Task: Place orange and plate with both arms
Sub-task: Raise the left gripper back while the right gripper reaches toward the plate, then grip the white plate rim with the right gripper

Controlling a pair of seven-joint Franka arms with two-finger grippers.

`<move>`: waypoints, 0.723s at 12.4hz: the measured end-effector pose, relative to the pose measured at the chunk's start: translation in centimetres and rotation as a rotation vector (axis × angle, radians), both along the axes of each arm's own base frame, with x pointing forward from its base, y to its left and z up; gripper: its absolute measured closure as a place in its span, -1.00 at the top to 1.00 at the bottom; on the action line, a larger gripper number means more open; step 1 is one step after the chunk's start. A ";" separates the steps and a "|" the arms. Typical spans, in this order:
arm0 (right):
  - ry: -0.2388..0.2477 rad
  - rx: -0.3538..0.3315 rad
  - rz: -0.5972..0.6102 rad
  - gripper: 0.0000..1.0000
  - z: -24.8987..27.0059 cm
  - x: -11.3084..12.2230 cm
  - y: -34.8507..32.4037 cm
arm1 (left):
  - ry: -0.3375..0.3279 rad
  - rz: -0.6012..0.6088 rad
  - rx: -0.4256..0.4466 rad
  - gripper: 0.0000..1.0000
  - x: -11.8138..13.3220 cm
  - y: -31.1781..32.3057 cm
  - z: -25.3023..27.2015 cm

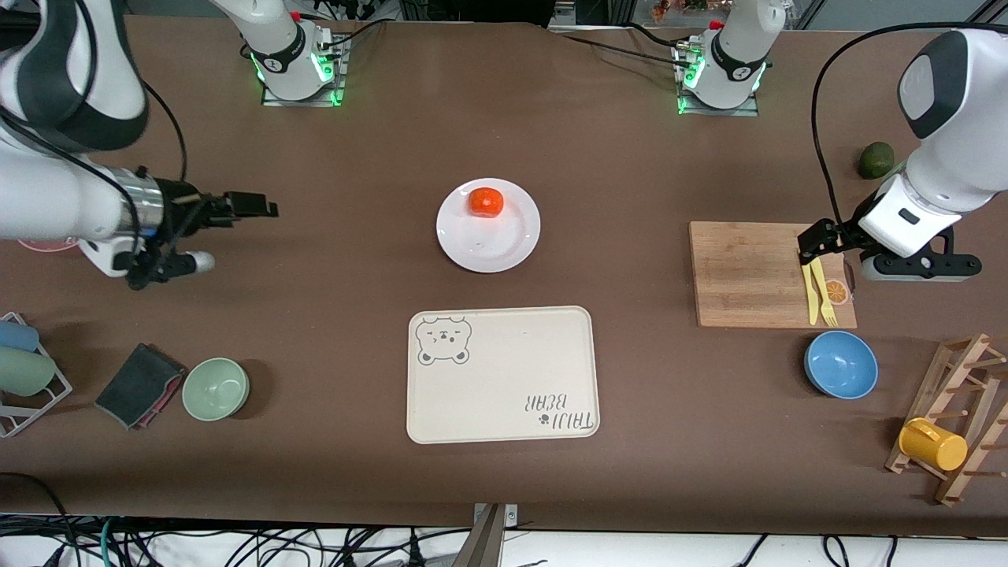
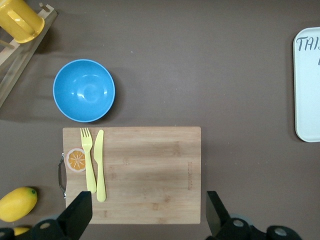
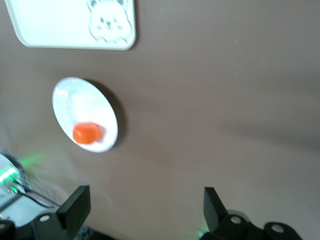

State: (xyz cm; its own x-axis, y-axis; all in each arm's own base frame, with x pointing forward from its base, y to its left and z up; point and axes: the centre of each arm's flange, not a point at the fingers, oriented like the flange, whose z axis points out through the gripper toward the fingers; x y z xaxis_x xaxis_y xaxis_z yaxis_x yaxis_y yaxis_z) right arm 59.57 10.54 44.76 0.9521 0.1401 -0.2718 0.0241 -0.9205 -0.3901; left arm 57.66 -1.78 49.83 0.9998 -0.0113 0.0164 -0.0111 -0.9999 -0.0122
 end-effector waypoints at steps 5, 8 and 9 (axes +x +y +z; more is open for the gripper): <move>-0.039 0.210 -0.144 1.00 -11.3 -3.7 7.6 | 0.025 -0.110 0.003 1.00 -1.9 -1.0 8.7; -0.073 0.317 -0.166 1.00 -17.1 -8.5 11.9 | 0.070 -0.113 0.004 1.00 -2.7 -1.2 10.4; -0.089 0.347 -0.158 1.00 -18.5 -9.8 12.6 | 0.083 -0.115 0.003 1.00 -2.6 -1.2 10.0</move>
